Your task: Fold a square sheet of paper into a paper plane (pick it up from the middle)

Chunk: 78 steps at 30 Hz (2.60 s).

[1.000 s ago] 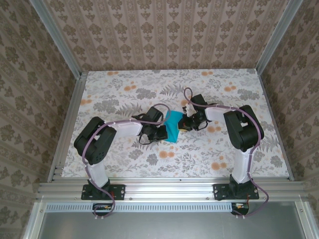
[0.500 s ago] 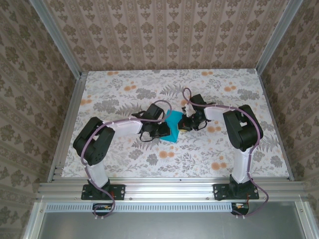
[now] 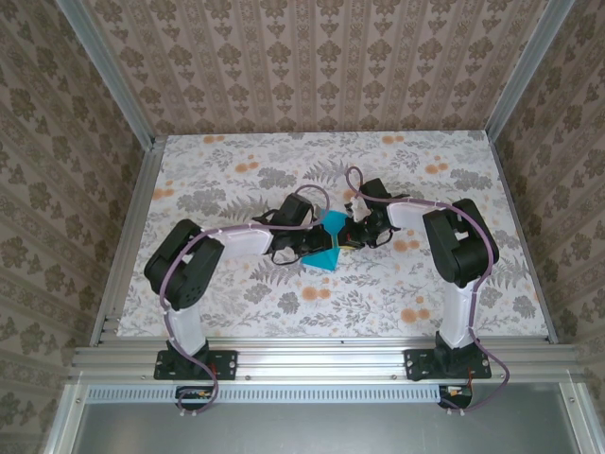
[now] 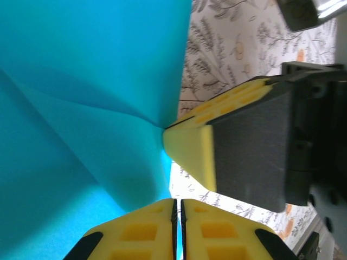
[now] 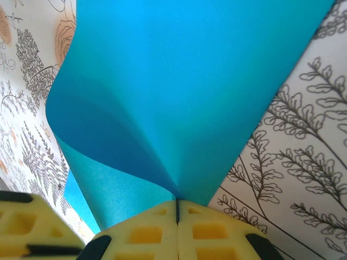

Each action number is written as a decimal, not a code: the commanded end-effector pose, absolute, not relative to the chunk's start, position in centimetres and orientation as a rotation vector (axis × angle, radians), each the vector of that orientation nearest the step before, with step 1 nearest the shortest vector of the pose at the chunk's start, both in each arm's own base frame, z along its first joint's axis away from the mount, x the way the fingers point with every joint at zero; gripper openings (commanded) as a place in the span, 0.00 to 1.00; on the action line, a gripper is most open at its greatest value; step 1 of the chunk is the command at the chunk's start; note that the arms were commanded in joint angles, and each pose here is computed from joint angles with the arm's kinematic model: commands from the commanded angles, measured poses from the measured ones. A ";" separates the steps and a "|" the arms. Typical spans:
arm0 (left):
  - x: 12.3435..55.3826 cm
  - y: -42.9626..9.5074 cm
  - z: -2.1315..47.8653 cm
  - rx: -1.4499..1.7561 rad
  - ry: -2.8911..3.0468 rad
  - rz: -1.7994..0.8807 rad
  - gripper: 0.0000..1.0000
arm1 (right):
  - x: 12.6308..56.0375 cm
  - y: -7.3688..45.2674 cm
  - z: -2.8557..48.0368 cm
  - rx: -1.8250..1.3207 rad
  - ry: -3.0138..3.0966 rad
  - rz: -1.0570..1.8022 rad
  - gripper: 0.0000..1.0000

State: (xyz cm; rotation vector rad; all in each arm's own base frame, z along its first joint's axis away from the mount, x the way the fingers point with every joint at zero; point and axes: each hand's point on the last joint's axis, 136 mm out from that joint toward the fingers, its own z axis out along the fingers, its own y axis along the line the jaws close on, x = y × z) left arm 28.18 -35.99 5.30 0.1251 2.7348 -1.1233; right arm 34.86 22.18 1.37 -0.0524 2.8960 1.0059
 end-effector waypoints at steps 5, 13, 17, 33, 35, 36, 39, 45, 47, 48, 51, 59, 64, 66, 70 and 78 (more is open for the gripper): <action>28.1 -36.2 4.3 0.116 2.758 -1.122 0.13 | 34.2 21.2 -0.6 -0.029 2.981 0.899 0.07; 28.0 -36.0 3.7 0.116 2.780 -1.095 0.12 | 34.3 21.1 -0.6 -0.026 2.981 0.896 0.07; 27.9 -36.0 3.4 0.114 2.788 -1.091 0.12 | 34.3 21.2 -0.5 -0.027 2.978 0.897 0.07; 27.8 -36.0 2.6 0.108 2.809 -1.087 0.12 | 34.4 21.2 -0.3 -0.027 2.974 0.897 0.07; 27.7 -35.9 2.5 0.107 2.813 -1.084 0.11 | 34.4 21.2 -0.3 -0.025 2.974 0.896 0.07; 27.7 -36.0 2.5 0.107 2.813 -1.085 0.11 | 34.5 21.2 -0.3 -0.024 2.973 0.894 0.07; 27.7 -36.0 2.5 0.109 2.813 -1.088 0.12 | 34.4 21.2 -0.2 -0.025 2.973 0.892 0.07; 27.6 -35.8 2.2 0.104 2.825 -1.072 0.12 | 34.6 21.1 0.2 -0.028 2.962 0.890 0.07; 27.6 -35.7 2.0 0.100 2.832 -1.062 0.12 | 34.5 21.2 0.5 -0.036 2.953 0.894 0.07; 27.5 -35.6 1.9 0.099 2.838 -1.057 0.12 | 34.6 21.2 0.7 -0.039 2.949 0.895 0.07; 27.4 -35.5 1.6 0.091 2.854 -1.043 0.11 | 34.6 21.2 1.2 -0.046 2.938 0.900 0.07; 27.2 -35.3 1.3 0.086 2.874 -1.020 0.11 | 34.7 21.4 1.7 -0.053 2.925 0.910 0.07; 27.2 -35.3 1.1 0.084 2.884 -1.008 0.11 | 34.8 21.3 2.2 -0.054 2.911 0.904 0.10; 27.2 -35.2 1.1 0.084 2.887 -1.002 0.11 | 34.9 21.2 2.5 -0.048 2.905 0.897 0.13; 27.1 -34.8 0.8 0.077 2.906 -0.968 0.11 | 35.6 20.7 3.7 -0.010 2.859 0.849 0.25; 26.8 -34.5 0.2 0.060 2.932 -0.933 0.10 | 35.1 21.5 5.5 -0.032 2.808 0.815 0.22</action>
